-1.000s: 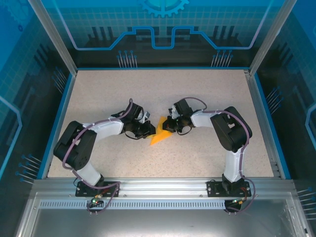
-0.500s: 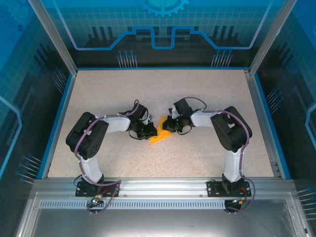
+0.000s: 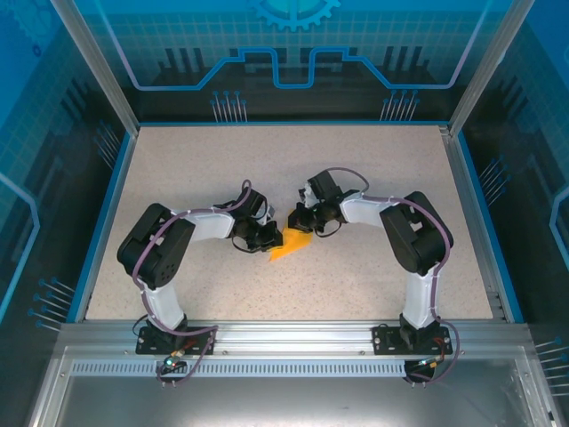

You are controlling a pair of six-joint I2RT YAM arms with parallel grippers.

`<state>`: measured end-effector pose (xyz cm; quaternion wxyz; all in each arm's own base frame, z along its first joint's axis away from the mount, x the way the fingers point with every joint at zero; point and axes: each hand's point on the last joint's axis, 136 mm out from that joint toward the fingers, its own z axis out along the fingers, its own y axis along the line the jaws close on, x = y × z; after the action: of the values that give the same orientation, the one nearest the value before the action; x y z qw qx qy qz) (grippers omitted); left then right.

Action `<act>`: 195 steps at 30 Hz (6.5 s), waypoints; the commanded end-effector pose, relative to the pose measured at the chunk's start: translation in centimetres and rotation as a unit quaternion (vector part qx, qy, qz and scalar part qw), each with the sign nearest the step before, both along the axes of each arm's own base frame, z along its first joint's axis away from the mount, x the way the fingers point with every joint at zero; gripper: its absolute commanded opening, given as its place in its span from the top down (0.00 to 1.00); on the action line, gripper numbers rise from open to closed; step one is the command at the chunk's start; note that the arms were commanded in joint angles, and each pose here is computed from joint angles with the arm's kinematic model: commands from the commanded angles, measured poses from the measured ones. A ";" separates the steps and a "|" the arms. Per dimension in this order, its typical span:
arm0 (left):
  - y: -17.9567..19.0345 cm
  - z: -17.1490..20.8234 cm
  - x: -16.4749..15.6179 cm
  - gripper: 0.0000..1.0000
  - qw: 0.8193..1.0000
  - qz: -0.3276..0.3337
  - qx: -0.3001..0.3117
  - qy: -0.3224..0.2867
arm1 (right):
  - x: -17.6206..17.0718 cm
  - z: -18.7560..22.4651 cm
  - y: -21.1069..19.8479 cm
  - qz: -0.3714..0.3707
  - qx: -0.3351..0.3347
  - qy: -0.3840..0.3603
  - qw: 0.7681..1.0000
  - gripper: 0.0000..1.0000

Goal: Fold a paper plane with a square sheet of paper (pick it up from the middle)
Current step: Fourth fold the wing at the center of the table.

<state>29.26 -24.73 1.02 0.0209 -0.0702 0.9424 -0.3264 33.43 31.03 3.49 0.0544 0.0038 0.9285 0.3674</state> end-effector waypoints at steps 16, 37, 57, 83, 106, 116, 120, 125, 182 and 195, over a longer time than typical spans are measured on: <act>3.0 -4.6 -4.8 0.91 0.993 -0.008 0.083 0.079 | 3.1 -4.2 -5.7 -0.076 -0.047 0.011 0.996 0.95; 0.6 -4.3 -7.5 0.90 0.992 0.030 0.076 0.093 | 3.1 4.6 -9.7 -0.080 -0.011 -0.068 0.994 0.90; -0.5 -5.4 -8.0 0.89 0.991 0.067 0.080 0.078 | -3.0 8.2 -10.6 -0.135 -0.085 0.007 0.987 0.84; -2.0 -5.1 -7.8 0.89 0.994 0.028 0.074 0.078 | -5.5 8.6 -11.6 -0.146 -0.102 0.010 0.984 0.80; -3.1 -4.9 -8.9 0.89 0.993 0.053 0.074 0.078 | -3.7 0.3 -4.6 -0.034 -0.043 0.039 0.998 0.90; -2.8 -6.3 -10.4 0.88 0.991 0.073 0.089 0.067 | -5.6 -5.5 -7.3 -0.036 -0.091 0.050 0.994 0.91; -3.2 -5.5 -10.5 0.86 0.994 0.066 0.079 0.044 | -6.9 -7.7 -8.0 -0.028 -0.098 0.057 0.993 0.92; -3.7 -2.5 -9.8 0.78 0.997 0.051 0.060 -0.015 | -7.7 -8.1 -8.1 -0.009 -0.087 0.047 0.995 0.94; -6.5 0.7 -0.1 0.88 0.997 -0.009 0.046 -0.059 | -6.0 -0.7 -11.9 -0.052 -0.077 0.001 0.996 0.65; -6.0 -0.7 -0.7 0.88 0.997 -0.006 0.052 -0.049 | -5.4 -1.6 -11.4 -0.049 -0.057 0.009 0.997 0.64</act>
<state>29.04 -31.51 1.70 0.0750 -0.0490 0.9503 -0.2981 26.94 19.16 1.76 0.0560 0.0534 0.9535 0.2914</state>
